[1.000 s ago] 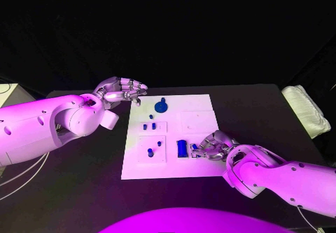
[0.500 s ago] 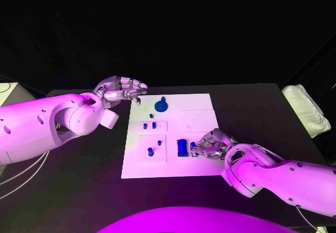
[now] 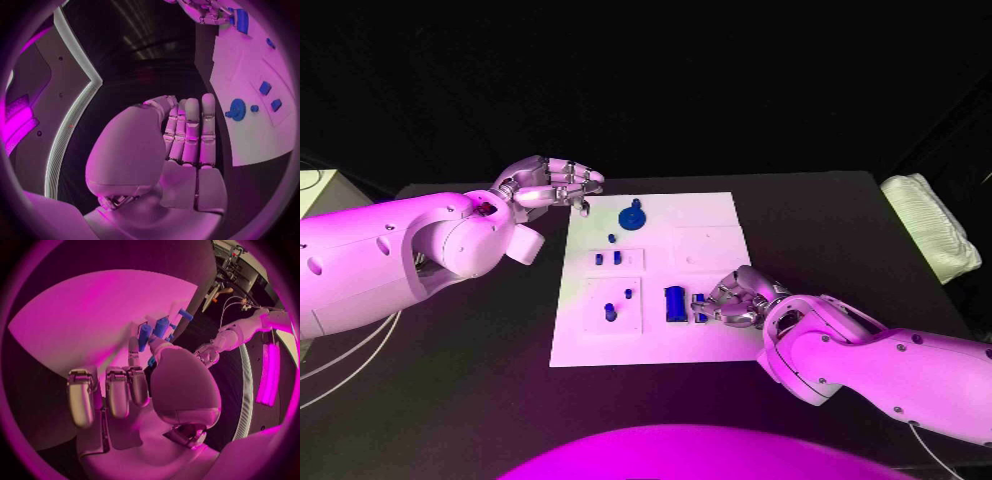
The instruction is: Assemble the parts on the task board
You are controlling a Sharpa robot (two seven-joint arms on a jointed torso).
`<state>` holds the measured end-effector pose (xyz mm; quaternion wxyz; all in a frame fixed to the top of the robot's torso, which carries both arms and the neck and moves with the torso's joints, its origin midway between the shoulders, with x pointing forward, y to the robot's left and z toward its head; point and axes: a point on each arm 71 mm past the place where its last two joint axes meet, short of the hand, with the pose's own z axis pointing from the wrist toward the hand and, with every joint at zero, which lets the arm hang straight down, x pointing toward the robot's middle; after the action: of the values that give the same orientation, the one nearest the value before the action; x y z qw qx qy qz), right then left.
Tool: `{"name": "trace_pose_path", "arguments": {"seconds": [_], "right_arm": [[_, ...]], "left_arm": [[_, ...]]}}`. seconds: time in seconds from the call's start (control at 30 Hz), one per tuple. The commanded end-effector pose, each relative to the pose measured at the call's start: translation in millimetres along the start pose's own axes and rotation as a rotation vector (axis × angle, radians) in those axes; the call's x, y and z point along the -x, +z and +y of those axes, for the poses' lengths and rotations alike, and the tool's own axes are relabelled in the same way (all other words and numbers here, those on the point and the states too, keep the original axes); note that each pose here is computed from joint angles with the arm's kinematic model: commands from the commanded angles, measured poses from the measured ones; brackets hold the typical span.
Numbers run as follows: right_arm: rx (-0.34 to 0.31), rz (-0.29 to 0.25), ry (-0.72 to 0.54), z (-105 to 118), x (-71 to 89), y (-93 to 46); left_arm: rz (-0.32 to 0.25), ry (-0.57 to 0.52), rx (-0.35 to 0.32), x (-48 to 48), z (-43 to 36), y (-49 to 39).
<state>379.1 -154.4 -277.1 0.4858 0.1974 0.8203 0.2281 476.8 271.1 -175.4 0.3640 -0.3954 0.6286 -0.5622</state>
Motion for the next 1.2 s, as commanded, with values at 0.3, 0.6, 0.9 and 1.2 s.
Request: {"name": "trace_pose_path", "arguments": {"seconds": [0.3,0.6,0.9,1.2], "right_arm": [[0.011,0.024,-0.051,0.6,-1.7,1.1],[0.031,0.005,-0.049,2.7,-0.7,1.9],[0.050,0.002,-0.043,5.2,-1.0,0.9],[0.063,-0.002,-0.036,6.3,-0.7,-0.3]], "left_arm": [[0.021,-0.003,-0.004,-2.5,-0.8,0.3],[0.020,-0.002,-0.003,-2.2,-0.7,0.3],[0.020,-0.002,-0.003,-2.3,-0.6,0.5],[0.019,-0.002,-0.002,-1.9,-0.5,0.6]]}}
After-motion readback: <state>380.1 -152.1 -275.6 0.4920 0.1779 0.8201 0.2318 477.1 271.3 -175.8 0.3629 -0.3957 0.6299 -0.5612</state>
